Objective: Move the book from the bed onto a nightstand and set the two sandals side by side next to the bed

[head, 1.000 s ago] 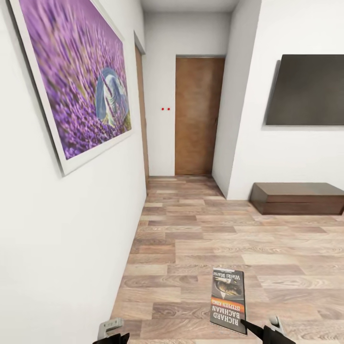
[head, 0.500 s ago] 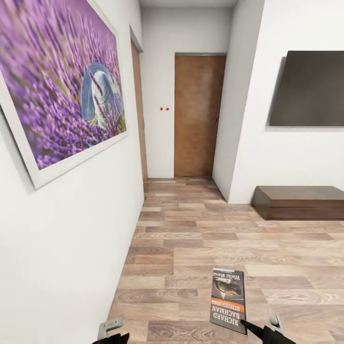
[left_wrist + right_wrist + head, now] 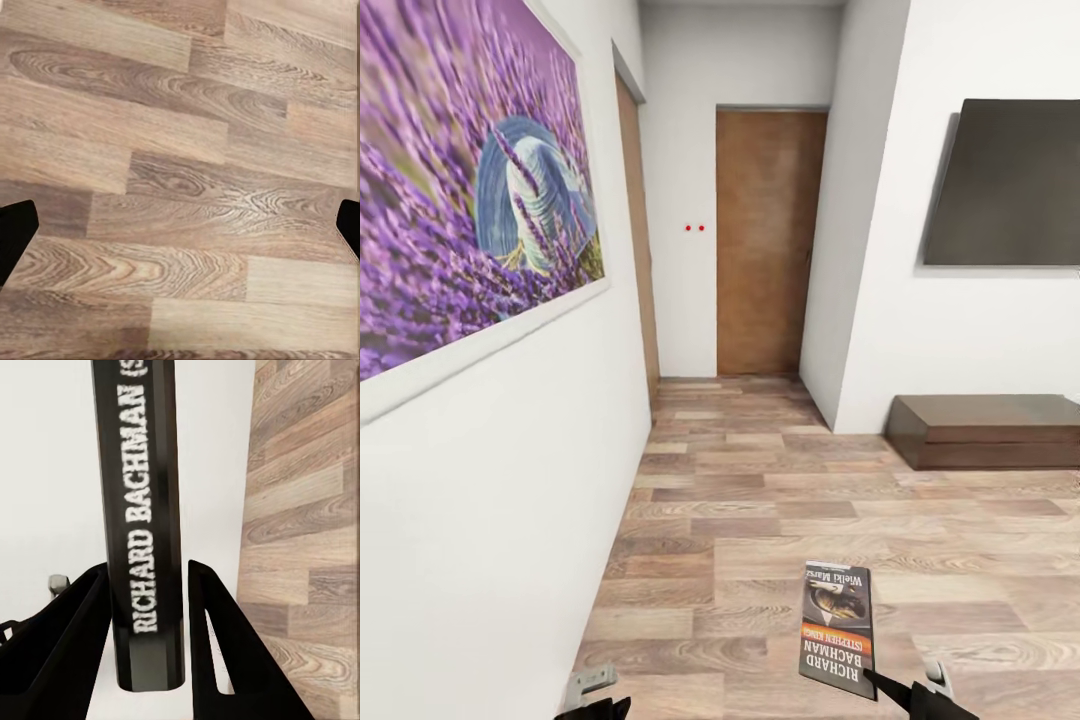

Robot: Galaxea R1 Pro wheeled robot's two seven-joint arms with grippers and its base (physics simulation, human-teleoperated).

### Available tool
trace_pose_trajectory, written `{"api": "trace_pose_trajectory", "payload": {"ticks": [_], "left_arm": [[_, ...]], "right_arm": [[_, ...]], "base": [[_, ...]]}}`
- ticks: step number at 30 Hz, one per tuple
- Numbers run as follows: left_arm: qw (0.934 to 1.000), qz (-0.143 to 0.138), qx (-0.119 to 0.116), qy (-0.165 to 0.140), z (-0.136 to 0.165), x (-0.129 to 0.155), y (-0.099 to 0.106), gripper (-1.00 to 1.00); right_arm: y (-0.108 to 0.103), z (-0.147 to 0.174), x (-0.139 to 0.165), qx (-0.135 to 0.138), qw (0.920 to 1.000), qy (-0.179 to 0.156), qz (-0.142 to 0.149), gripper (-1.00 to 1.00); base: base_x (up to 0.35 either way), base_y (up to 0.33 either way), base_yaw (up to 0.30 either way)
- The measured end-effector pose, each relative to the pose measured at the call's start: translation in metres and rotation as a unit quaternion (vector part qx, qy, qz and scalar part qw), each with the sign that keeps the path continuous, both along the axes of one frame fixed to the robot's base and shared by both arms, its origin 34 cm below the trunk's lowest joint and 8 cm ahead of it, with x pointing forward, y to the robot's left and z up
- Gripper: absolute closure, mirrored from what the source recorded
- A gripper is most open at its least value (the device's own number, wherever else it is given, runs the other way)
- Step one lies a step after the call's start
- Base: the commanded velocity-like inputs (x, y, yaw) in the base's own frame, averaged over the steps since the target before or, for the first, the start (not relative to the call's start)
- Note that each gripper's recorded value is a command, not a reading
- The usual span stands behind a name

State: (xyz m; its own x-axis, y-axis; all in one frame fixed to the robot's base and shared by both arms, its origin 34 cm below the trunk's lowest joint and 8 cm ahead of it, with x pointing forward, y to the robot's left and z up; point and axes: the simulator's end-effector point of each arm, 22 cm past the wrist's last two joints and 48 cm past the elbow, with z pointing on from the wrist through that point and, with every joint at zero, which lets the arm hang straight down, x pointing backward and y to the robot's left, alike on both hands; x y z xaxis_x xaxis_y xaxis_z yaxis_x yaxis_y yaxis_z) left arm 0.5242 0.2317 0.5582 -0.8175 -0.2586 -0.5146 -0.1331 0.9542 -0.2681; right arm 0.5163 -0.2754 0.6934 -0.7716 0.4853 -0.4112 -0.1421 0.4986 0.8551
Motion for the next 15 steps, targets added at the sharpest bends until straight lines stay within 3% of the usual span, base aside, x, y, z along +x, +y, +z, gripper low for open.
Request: {"api": "trace_pose_trajectory", "payload": {"ticks": [3,10,15], "left_arm": [[1.0,0.0,0.0,0.0,-0.0001,0.0,0.0001,-1.0],[1.0,0.0,0.0,0.0,-0.0002,0.0001,0.0002,-1.0],[1.0,0.0,0.0,0.0,0.0,0.0,0.0002,-1.0]], "right_arm": [[0.0,-0.0001,0.0001,0.0,1.0,0.0,0.0,1.0],[-0.0001,0.0002,0.0006,0.001,1.0,0.0,-0.001,1.0],[-0.0003,0.0006,0.0007,0.001,1.0,-0.001,-0.001,1.0]], "base": [[0.211,-0.025,-0.071],[0.059,-0.003,-0.01],[0.236,-0.001,-0.002]]}}
